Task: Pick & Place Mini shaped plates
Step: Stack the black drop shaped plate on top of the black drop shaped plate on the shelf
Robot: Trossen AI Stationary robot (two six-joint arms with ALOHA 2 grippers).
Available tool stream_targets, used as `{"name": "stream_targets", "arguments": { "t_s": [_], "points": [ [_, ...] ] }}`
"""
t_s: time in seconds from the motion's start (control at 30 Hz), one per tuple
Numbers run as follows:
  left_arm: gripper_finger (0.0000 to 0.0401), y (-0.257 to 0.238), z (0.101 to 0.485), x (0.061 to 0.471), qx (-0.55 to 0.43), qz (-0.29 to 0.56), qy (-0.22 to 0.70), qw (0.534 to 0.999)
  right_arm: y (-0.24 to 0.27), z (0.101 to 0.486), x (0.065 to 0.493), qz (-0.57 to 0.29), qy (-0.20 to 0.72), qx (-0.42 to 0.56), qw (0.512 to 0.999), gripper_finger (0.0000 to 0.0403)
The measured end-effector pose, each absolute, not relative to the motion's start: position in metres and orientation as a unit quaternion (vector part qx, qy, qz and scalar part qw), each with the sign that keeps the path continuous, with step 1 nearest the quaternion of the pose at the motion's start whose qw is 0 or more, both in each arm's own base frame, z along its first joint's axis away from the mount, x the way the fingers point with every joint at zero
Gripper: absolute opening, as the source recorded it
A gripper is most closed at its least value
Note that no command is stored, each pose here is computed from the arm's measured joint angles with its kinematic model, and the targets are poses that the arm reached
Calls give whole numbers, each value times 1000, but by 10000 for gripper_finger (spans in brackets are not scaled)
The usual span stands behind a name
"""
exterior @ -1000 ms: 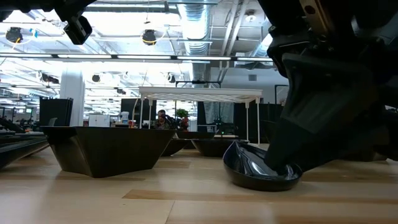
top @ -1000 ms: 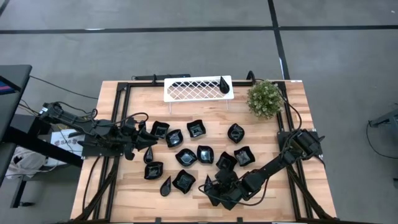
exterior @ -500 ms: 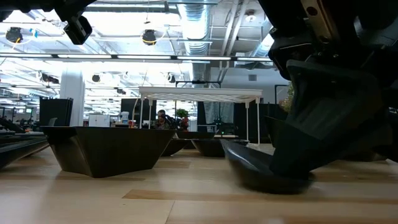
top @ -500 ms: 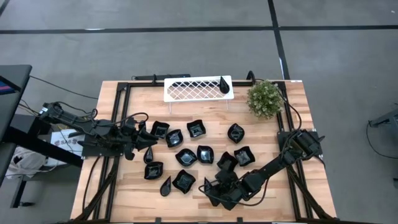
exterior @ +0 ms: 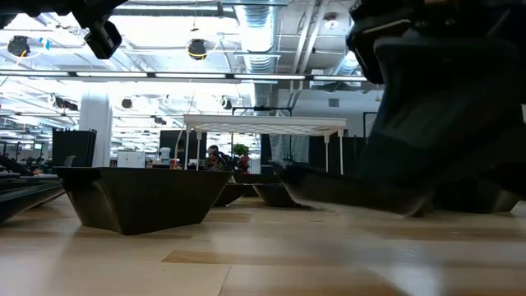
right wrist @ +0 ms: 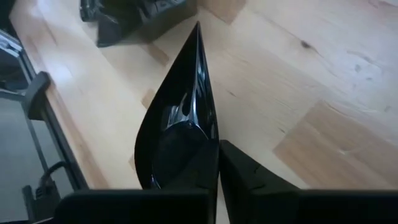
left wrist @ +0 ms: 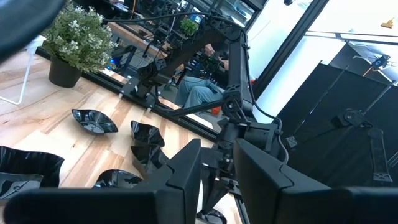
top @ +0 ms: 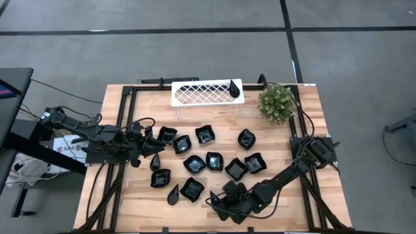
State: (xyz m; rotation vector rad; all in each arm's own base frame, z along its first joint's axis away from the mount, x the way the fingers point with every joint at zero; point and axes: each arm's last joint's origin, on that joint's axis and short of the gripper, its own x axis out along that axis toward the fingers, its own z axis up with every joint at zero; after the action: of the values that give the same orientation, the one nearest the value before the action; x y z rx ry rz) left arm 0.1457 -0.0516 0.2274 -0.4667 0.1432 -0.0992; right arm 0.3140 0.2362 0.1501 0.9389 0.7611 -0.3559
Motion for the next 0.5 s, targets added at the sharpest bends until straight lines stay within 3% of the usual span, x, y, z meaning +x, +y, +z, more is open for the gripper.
{"name": "stream_targets", "arguments": {
  "t_s": [0.23, 0.5],
  "points": [
    [97, -52, 227, 146, -231, -49, 71, 969, 240, 167, 321, -169, 362, 416, 817, 4],
    [97, -52, 227, 146, -235, -49, 71, 968, 220, 209, 346, -190, 391, 322, 841, 2]
  ]
}}
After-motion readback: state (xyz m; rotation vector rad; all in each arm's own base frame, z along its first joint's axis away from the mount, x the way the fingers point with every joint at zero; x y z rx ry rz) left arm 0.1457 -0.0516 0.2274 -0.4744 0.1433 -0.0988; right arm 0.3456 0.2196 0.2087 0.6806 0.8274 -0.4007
